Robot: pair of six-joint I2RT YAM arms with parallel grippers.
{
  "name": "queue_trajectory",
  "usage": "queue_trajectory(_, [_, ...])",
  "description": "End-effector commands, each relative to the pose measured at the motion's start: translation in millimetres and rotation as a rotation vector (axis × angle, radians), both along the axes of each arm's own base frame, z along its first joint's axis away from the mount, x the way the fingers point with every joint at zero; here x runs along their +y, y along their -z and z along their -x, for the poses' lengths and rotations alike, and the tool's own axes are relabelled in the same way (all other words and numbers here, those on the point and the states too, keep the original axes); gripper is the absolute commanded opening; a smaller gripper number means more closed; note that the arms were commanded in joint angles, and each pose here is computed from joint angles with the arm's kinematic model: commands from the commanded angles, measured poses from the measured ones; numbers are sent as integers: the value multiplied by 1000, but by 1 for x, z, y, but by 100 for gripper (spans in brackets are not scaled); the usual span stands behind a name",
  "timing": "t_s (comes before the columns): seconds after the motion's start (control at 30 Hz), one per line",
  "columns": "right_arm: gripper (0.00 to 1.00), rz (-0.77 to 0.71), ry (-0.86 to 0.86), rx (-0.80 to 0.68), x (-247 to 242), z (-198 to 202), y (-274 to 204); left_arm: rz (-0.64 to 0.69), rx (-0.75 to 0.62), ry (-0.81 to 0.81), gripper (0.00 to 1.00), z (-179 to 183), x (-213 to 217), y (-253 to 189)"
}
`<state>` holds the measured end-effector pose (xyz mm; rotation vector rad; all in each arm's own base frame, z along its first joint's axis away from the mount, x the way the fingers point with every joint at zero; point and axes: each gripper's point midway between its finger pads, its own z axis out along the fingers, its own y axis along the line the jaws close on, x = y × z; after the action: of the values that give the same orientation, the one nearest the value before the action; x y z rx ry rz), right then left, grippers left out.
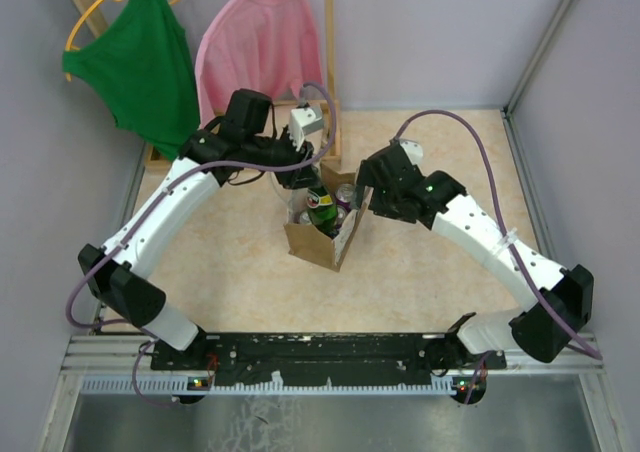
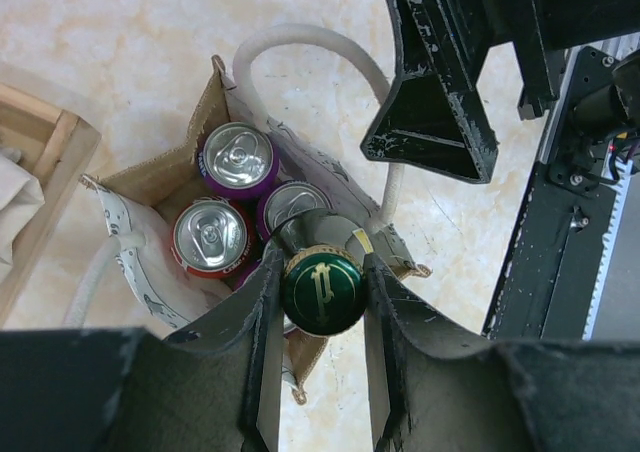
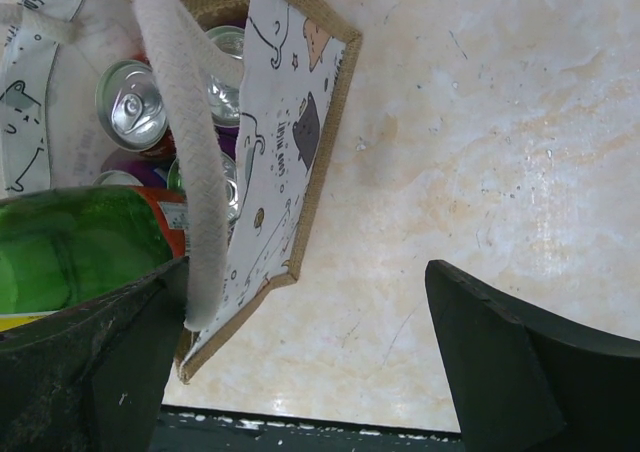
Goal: Place the beverage into the canvas bag
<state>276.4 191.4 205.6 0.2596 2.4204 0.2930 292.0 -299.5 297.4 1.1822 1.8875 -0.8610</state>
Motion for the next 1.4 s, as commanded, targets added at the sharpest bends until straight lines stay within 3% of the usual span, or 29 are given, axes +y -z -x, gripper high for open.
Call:
queue_trajectory(0.0, [99, -34, 32, -62, -5, -3, -18, 118, -134, 43, 0, 7, -6, -50])
queue_trajectory(0.57, [99, -40, 20, -50, 0, -6, -14, 36, -74, 90, 0, 42, 17, -37])
queue_trajectory(1.37, [99, -38, 31, -53, -4, -2, -15, -68, -42, 164, 0, 42, -3, 20])
